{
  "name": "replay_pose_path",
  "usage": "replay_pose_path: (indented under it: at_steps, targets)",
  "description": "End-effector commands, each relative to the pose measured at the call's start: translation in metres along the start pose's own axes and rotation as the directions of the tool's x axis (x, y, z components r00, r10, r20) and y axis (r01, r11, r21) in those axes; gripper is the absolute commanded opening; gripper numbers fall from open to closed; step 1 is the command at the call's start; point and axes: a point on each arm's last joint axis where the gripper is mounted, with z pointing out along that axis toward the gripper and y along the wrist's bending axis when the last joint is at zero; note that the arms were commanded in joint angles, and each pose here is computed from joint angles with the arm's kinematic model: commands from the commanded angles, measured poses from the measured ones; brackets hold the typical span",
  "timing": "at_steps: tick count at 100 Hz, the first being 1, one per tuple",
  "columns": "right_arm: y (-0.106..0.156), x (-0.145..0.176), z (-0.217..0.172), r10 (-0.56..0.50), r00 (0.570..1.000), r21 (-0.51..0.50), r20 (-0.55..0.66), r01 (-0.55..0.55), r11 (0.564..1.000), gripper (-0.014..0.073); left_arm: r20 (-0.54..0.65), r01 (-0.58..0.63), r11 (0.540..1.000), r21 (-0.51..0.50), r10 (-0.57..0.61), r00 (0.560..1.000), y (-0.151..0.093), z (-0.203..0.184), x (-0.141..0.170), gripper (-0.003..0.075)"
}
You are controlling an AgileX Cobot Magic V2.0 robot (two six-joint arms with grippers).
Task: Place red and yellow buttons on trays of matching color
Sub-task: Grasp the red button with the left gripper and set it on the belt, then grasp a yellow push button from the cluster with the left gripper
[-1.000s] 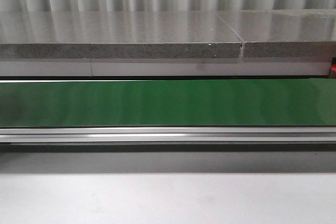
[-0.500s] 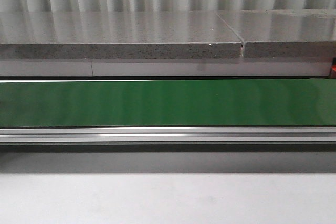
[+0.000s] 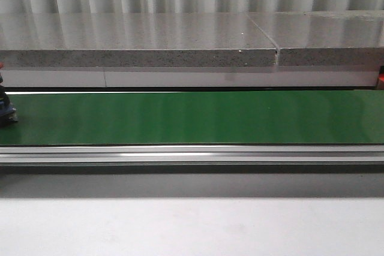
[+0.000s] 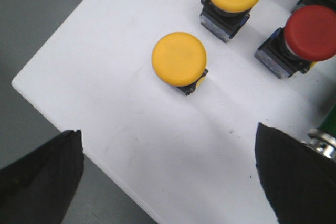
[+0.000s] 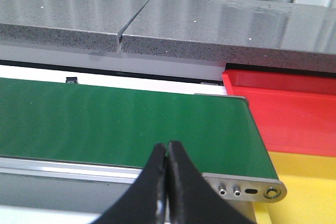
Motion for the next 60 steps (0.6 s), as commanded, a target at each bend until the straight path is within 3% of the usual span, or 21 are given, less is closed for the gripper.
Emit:
replay_pose_path:
  at_steps: [1,60]
  targets:
    - [0.0,-0.01,-0.002,-0.015,0.994,-0.001,0.106,0.015,1.0,-0.0069,0.086,0.014,1.0,0.019,-0.016,0.996,-0.001,-0.002,-0.011,0.0621]
    - [0.0,-0.01,-0.002,-0.015,0.994,-0.001,0.106,0.015,1.0,-0.0069,-0.013,-0.031,0.999,-0.013,0.031,0.999,-0.01,0.054,-0.037,0.0621]
